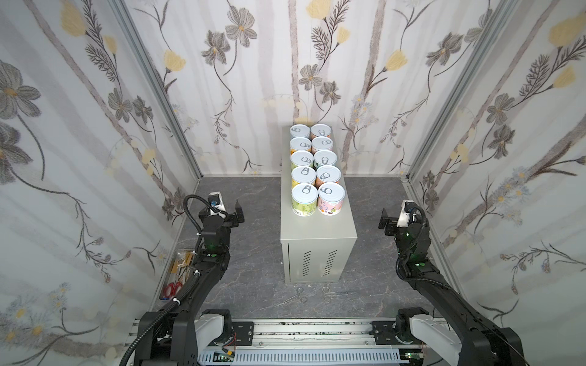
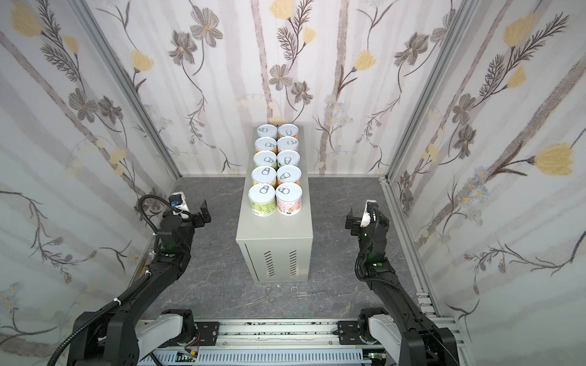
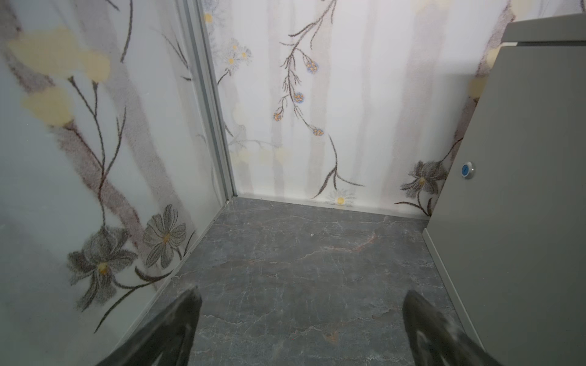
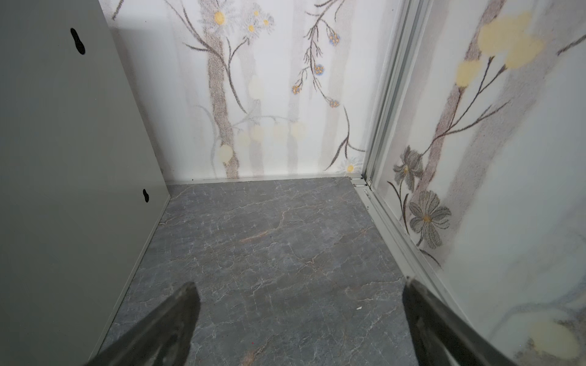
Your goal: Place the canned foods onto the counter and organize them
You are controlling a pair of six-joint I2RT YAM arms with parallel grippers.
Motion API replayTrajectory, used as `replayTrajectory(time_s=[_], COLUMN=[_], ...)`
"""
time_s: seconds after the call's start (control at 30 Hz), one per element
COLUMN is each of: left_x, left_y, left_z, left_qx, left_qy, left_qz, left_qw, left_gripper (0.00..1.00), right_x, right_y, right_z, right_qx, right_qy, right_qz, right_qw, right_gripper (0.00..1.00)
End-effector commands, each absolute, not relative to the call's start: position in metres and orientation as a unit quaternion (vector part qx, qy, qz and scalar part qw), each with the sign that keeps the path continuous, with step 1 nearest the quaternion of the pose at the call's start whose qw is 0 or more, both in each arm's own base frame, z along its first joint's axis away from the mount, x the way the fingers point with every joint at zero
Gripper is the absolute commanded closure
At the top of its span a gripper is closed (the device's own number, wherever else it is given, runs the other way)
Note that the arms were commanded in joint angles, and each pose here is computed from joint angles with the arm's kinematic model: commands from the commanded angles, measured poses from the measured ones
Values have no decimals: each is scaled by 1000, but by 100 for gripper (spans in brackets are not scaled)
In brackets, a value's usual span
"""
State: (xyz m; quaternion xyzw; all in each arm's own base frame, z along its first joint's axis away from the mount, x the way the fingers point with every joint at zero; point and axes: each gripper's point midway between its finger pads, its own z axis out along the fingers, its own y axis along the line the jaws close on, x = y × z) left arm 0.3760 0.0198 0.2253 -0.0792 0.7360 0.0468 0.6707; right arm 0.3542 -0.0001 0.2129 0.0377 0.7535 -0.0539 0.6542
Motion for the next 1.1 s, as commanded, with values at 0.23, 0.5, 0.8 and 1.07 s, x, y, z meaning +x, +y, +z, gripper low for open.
replayTrajectory(time_s=[0.23,0.5,0.8,1.07], left_x=[362,356,367,361], left_y=[27,30,26,18], left_z=[207,194,190,166], left_qx=[-116,-135,-118,-97], left_qy=[688,675,684,709], left_qz=[19,-1,-6,-12], left_qw=[716,725,720,698], left_gripper=[0,0,0,0], right_x=[352,367,377,378], right_y=[-5,-3,-1,0], right_z=[180,182,188,188], right_qx=[85,64,58,59], right_qy=[729,729,721,722], right_qz=[-26,-39,-27,-20], right_qw=[678,680,690,689], right_gripper=[0,0,0,0])
